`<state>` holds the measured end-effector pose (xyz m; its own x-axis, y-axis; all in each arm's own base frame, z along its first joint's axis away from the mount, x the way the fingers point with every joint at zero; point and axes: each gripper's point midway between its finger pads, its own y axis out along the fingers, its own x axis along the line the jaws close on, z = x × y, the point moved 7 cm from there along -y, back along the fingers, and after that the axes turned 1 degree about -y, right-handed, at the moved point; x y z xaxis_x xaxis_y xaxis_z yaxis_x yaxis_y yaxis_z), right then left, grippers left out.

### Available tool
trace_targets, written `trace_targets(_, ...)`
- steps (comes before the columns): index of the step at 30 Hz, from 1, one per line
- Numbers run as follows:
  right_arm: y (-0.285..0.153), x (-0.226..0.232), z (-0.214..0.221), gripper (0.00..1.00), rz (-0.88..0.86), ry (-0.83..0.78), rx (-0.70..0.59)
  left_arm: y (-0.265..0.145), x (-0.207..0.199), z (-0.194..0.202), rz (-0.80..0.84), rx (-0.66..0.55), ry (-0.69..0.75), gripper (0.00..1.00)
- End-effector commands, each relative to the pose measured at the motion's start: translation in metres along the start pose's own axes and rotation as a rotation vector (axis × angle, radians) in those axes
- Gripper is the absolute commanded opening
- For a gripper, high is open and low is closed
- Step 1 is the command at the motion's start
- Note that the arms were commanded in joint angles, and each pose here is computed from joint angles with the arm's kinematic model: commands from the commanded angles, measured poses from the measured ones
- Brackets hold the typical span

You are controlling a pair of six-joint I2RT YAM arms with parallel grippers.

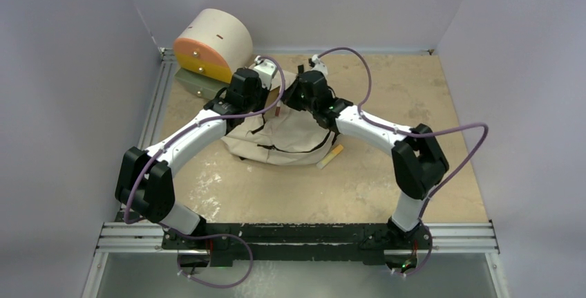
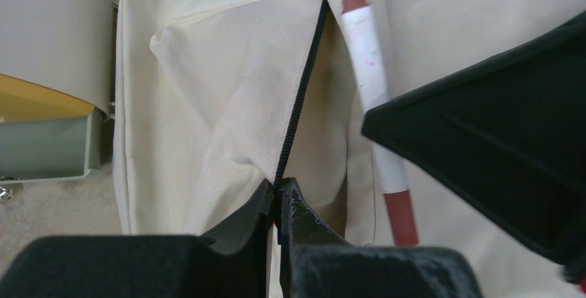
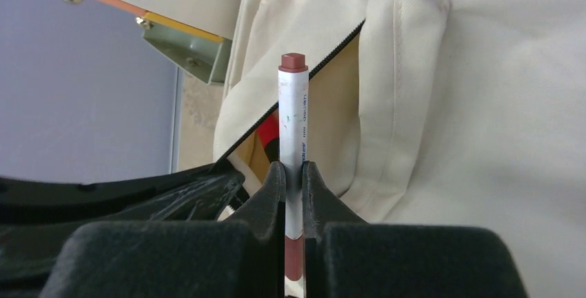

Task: Pack the student bag
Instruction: Place the stationery in the student bag.

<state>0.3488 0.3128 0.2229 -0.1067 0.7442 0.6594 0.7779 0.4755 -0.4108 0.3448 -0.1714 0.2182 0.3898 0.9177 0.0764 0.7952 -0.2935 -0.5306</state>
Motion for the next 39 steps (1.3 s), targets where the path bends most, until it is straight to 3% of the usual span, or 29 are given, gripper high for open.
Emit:
trace_targets(1, 0.012, 0.02, -0.002, 0.0, -0.059, 0.058, 0.01, -0.014, 0.003, -0.031, -0.005, -0.104, -0.004, 0.0)
trace_targets(16, 0.044, 0.021, 0.014, 0.0, -0.043, 0.055, 0.118, -0.014, 0.003, -0.031, -0.003, -0.104, -0.004, 0.0)
trace_targets(24, 0.049, 0.028, 0.008, 0.0, -0.075, 0.087, 0.075, -0.014, 0.002, -0.032, 0.003, -0.107, -0.004, 0.0)
trace_targets(27, 0.056, 0.029, 0.01, 0.07, -0.091, 0.094, 0.076, -0.014, 0.002, -0.031, 0.003, -0.106, -0.004, 0.0)
trace_targets(34, 0.058, 0.027, 0.01, 0.35, -0.086, 0.107, 0.057, -0.014, 0.003, -0.031, 0.0, -0.105, -0.004, 0.0)
trace_targets(39, 0.052, 0.024, 0.012, 0.39, -0.072, 0.107, 0.075, -0.014, 0.003, -0.031, -0.001, -0.105, -0.004, 0.0)
